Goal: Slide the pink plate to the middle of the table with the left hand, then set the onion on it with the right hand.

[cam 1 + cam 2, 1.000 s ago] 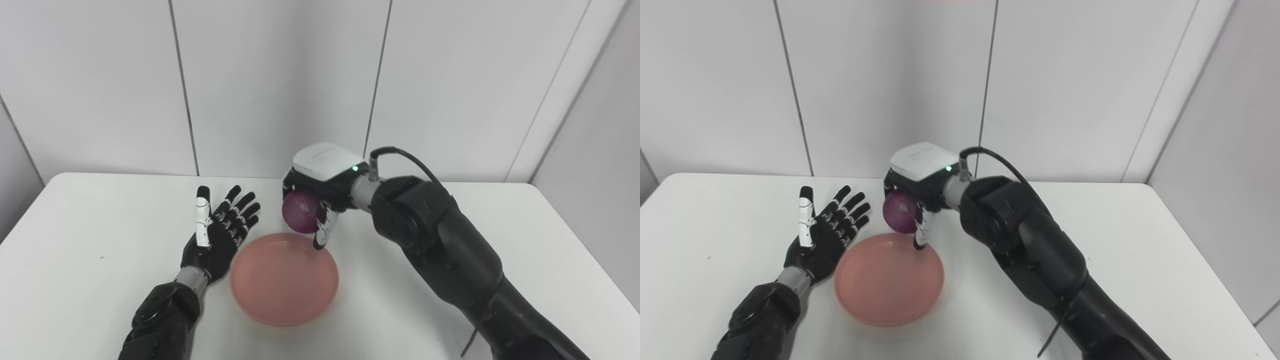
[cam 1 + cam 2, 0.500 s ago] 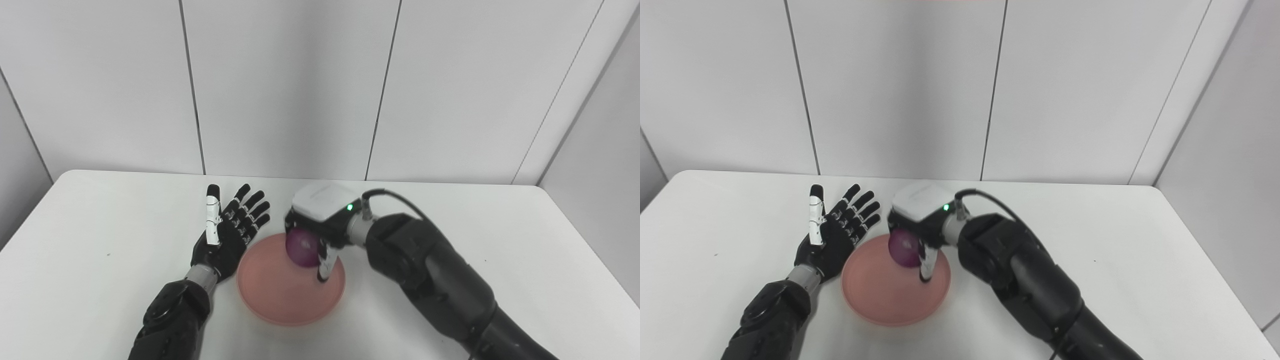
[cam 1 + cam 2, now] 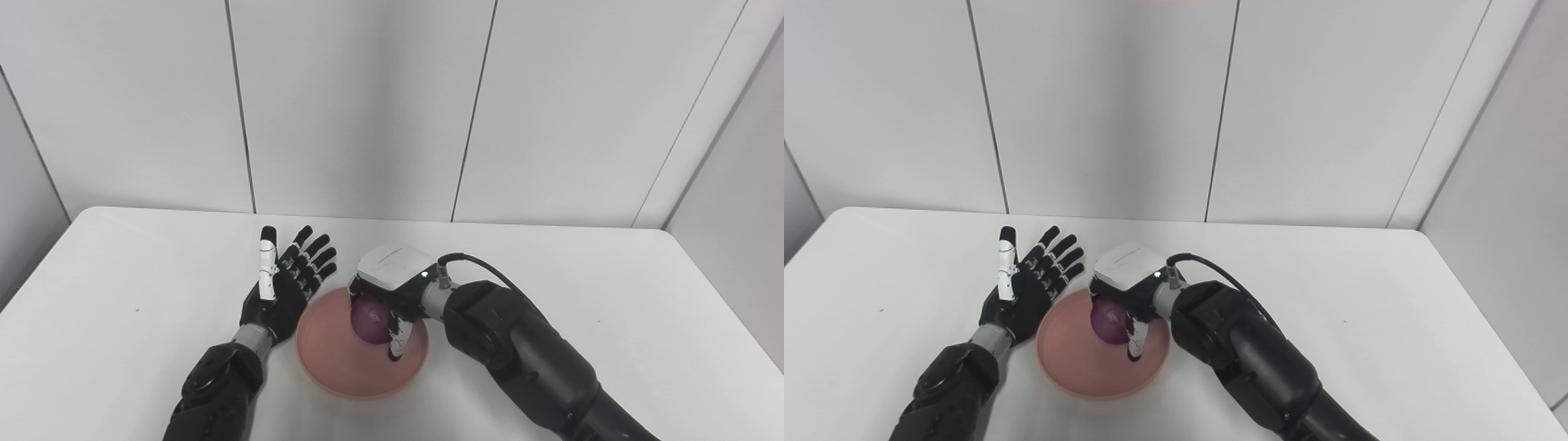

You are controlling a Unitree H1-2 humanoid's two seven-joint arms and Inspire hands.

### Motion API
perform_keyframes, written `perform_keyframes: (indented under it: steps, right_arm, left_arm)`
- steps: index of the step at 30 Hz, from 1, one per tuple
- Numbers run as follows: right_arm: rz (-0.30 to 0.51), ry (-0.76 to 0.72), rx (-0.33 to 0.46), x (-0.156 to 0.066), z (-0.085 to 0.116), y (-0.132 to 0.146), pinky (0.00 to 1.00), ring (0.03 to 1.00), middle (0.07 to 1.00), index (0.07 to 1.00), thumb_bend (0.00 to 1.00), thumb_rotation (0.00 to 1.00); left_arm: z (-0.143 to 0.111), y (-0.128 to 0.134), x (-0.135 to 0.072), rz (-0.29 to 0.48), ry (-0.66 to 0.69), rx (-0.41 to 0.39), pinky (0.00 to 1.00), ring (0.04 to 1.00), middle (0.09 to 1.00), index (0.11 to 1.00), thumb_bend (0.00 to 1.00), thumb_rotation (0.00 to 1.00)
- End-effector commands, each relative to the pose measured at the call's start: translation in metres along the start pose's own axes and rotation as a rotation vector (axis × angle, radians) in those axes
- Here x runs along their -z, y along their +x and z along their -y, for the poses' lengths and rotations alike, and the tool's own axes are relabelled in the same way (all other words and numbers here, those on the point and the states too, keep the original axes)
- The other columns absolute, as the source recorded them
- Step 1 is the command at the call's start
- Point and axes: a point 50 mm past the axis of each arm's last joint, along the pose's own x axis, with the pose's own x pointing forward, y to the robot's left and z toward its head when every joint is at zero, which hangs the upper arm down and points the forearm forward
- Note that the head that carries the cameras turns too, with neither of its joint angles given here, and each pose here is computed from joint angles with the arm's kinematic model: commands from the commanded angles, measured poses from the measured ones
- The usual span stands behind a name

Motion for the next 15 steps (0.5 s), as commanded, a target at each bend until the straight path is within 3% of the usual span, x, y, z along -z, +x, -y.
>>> perform_keyframes:
  steps: [1, 15]
  right_arm:
    - [0.033, -0.047, 0.071, 0.0019, 0.0205, -0.0023, 0.34, 0.411, 0.454, 0.514, 0.53, 0.0]
    - [0.06, -0.039, 0.082, -0.0012, 0.0253, -0.0033, 0.36, 0.433, 0.473, 0.499, 0.53, 0.0]
  left_arm:
    - [-0.0148, -0.0239, 0.0557, -0.196, -0.042, -0.121, 0.92, 0.911, 0.93, 0.972, 0.78, 0.99]
    - [-0.0117, -0.0212, 0.0578, -0.195, -0.039, -0.119, 0.91, 0.908, 0.927, 0.963, 0.78, 0.99]
